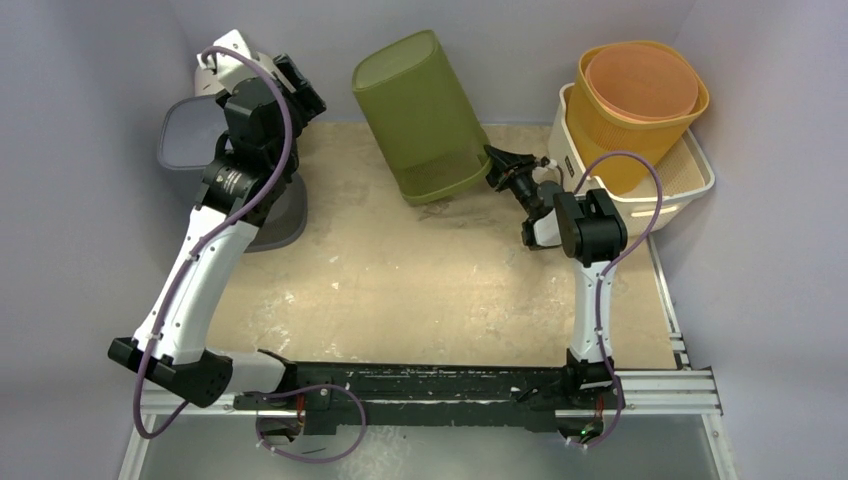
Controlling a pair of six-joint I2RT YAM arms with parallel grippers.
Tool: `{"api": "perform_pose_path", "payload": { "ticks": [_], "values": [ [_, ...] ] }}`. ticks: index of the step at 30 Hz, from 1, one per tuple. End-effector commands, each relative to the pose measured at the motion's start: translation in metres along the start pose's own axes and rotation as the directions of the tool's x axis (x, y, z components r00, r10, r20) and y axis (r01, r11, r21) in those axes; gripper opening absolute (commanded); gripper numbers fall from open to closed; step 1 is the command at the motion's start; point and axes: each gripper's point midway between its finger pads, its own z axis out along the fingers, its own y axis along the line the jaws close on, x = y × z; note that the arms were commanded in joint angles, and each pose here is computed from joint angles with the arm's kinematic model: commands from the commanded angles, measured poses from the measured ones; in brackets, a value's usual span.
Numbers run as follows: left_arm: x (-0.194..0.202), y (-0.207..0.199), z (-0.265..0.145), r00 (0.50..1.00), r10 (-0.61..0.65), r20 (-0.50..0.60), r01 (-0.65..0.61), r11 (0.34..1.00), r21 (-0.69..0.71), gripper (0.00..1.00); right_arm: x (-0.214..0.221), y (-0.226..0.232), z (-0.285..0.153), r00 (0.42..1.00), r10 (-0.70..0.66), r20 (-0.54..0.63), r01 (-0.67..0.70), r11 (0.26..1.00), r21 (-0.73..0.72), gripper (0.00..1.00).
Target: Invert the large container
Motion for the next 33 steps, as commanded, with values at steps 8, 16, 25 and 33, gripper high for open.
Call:
{"api": "perform_pose_path", "payload": {
  "ticks": [8,16,25,33],
  "values": [
    [0.014,-0.025,0.015,0.999,-0.031,-0.029,0.033,0.998,0.059,0.71,0.043,0.022,-0.052,0.972,-0.169,-0.162,0.143,0.977,-0.16,0.48],
    [0.033,-0.027,0.022,0.998,-0.022,-0.06,0.025,0.998,0.061,0.71,0.042,-0.001,-0.064,0.971,-0.177,-0.159,0.168,0.984,-0.067,0.49],
    [0.058,-0.022,0.026,0.995,-0.003,-0.099,0.008,0.998,0.056,0.72,0.032,-0.044,-0.068,0.967,-0.197,-0.159,0.223,0.96,0.167,0.5],
    [0.063,-0.019,0.026,0.995,0.01,-0.102,-0.004,0.998,0.055,0.73,0.02,-0.069,-0.069,0.966,-0.218,-0.139,0.252,0.916,0.312,0.5]
  ]
}}
